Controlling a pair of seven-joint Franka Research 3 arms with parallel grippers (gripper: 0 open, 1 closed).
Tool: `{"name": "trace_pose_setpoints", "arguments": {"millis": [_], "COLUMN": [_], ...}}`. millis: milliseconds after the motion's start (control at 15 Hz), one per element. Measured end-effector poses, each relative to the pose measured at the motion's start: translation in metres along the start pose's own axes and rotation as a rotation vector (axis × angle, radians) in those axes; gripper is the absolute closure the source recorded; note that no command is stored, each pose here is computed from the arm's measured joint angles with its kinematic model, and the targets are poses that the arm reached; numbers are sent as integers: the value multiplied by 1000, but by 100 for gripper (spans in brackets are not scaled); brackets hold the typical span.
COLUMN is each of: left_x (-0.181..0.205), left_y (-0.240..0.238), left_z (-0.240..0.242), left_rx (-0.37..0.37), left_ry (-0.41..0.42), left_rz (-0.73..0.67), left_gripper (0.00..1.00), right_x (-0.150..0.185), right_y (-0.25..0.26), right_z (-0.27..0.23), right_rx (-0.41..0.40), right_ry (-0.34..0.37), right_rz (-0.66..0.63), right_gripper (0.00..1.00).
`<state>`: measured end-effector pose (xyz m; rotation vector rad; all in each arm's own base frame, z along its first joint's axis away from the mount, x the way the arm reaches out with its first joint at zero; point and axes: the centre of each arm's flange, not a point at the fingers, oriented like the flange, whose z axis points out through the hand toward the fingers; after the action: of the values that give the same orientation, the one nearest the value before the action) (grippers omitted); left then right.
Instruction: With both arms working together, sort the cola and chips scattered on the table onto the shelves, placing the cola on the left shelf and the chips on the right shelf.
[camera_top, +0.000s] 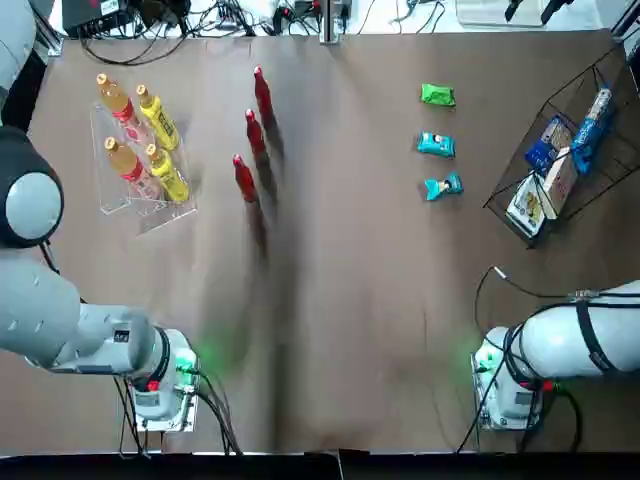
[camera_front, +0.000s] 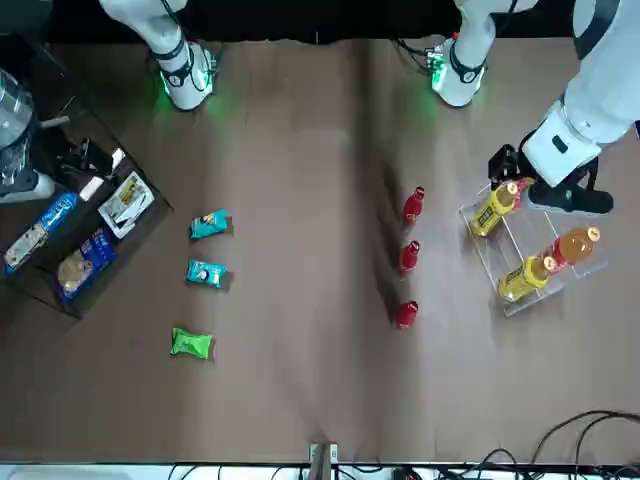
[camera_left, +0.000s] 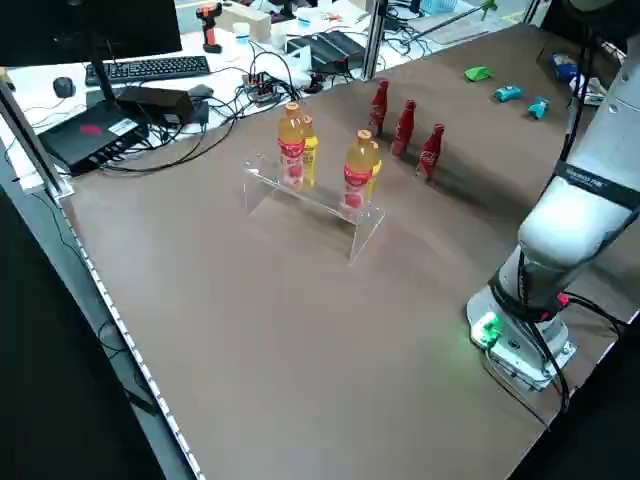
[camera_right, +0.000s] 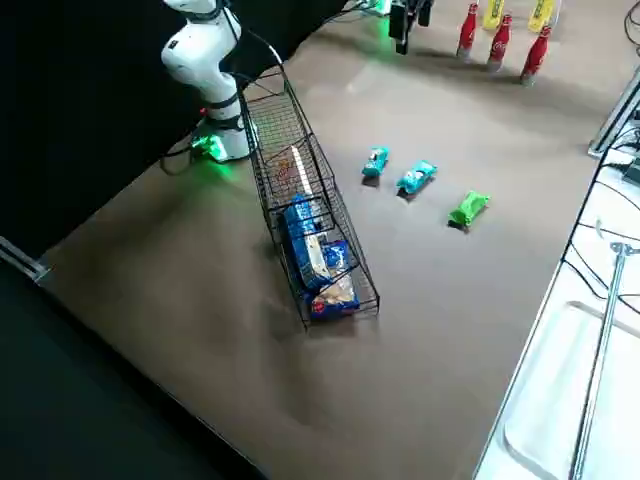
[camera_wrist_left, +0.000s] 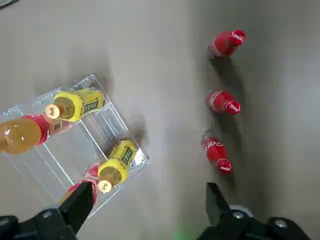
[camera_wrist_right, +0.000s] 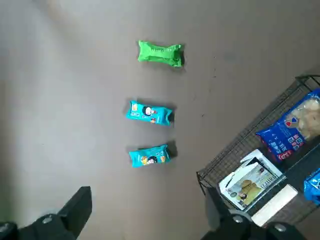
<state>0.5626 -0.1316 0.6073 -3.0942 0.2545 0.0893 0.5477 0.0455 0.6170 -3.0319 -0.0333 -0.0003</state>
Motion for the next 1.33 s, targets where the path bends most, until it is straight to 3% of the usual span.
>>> {"name": "trace_pose_setpoints", "arguments": {"millis": [533,733,933,1000,1067,1267,1333], "left_x": [6,14,9,11,20,51,62], "left_y": [0,15,58,72,90,103,106], "left_z": [16,66,134,149,170,196,207], "left_rx": [-1,-2,8,6,-11,-61,-65], "left_ry": [-31,-133,-231,-210,-124,15,33], "left_rz": [0,18,34,22,-16,-58,-54], "left_gripper": [0,0,0,0,0,0,0], "right_x": [-2,10,35,43,61,86,94], "right_y": [-2,-1,0,0,-7,-36,-45], "right_z": [-2,20,70,87,116,152,165], "right_rx": [0,-8,-33,-43,-60,-77,-86], "right_ry": [9,-4,-63,-81,-95,-55,-31], "right_rz": [28,140,356,415,514,697,750], "right_gripper": [0,0,0,0,0,1,7]}}
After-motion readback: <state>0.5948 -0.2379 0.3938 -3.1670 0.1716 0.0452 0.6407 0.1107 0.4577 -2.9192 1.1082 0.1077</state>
